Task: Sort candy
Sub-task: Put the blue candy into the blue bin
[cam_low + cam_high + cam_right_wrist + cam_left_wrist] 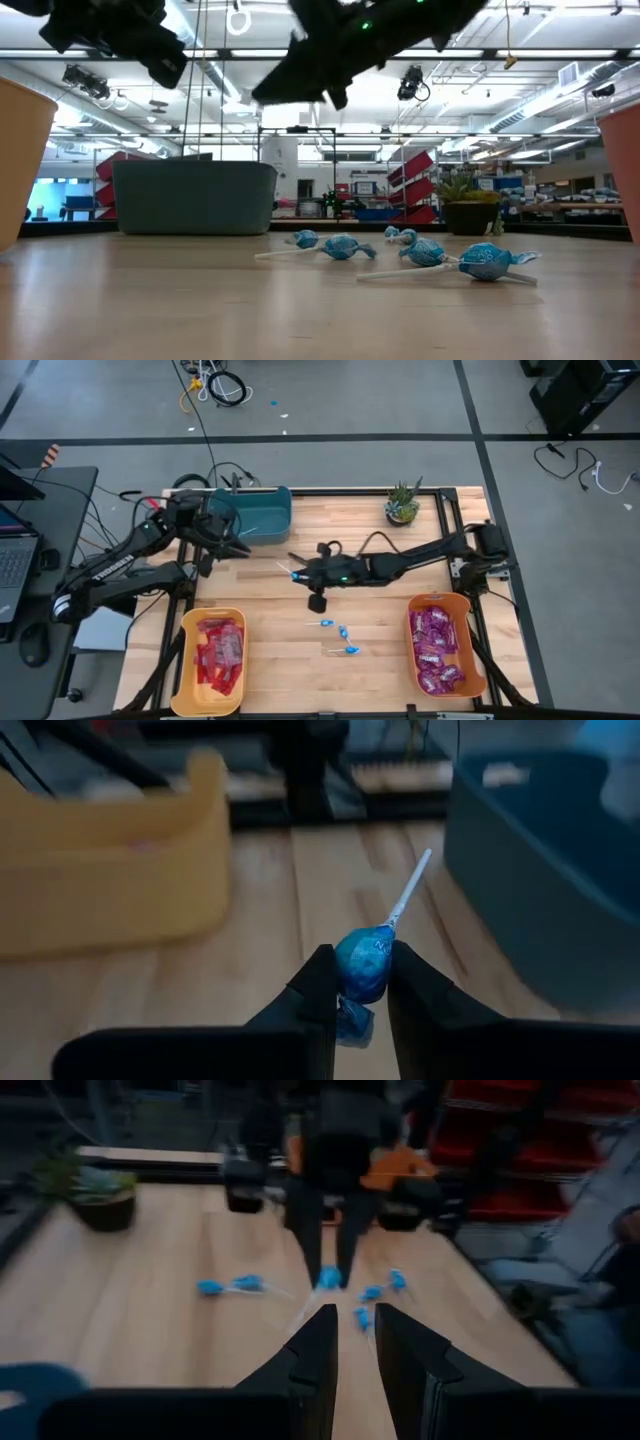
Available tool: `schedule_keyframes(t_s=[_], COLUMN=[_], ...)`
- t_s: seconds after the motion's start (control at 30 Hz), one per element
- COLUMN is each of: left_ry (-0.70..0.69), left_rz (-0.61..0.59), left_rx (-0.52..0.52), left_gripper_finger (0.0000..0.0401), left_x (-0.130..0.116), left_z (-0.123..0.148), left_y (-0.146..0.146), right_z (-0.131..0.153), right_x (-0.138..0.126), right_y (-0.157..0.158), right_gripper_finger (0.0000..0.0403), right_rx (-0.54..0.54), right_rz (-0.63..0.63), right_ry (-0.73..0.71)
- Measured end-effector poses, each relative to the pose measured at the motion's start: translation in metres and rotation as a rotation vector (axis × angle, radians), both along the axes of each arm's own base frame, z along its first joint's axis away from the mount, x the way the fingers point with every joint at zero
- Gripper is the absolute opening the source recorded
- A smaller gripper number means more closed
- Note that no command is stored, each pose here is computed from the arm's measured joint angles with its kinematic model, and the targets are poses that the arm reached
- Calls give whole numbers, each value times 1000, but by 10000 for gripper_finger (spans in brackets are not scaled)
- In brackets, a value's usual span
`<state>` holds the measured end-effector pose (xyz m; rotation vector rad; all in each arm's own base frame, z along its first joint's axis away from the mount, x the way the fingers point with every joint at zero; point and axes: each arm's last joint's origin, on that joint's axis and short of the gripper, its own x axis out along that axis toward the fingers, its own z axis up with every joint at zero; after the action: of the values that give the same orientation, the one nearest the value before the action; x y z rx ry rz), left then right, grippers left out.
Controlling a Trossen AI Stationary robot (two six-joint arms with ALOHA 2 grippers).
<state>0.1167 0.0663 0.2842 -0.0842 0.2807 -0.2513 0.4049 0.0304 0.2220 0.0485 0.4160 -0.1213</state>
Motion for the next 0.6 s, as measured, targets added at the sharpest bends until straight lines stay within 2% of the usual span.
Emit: schedule_keyframes(t_s=[0.13,0.6], left_ry=[-16,-98], left_rz=[-32,-99], left_rx=[-3,36], left_gripper_finger=[74,74], left_x=[4,13], left_z=[-2,6], left_y=[-3,-12], right_z=[9,30], right_x=[-10,-5], right_y=[5,1], right_gripper_finger=[57,56], right_rx=[2,-21], right_rz=[22,104], right_ry=[-117,-347])
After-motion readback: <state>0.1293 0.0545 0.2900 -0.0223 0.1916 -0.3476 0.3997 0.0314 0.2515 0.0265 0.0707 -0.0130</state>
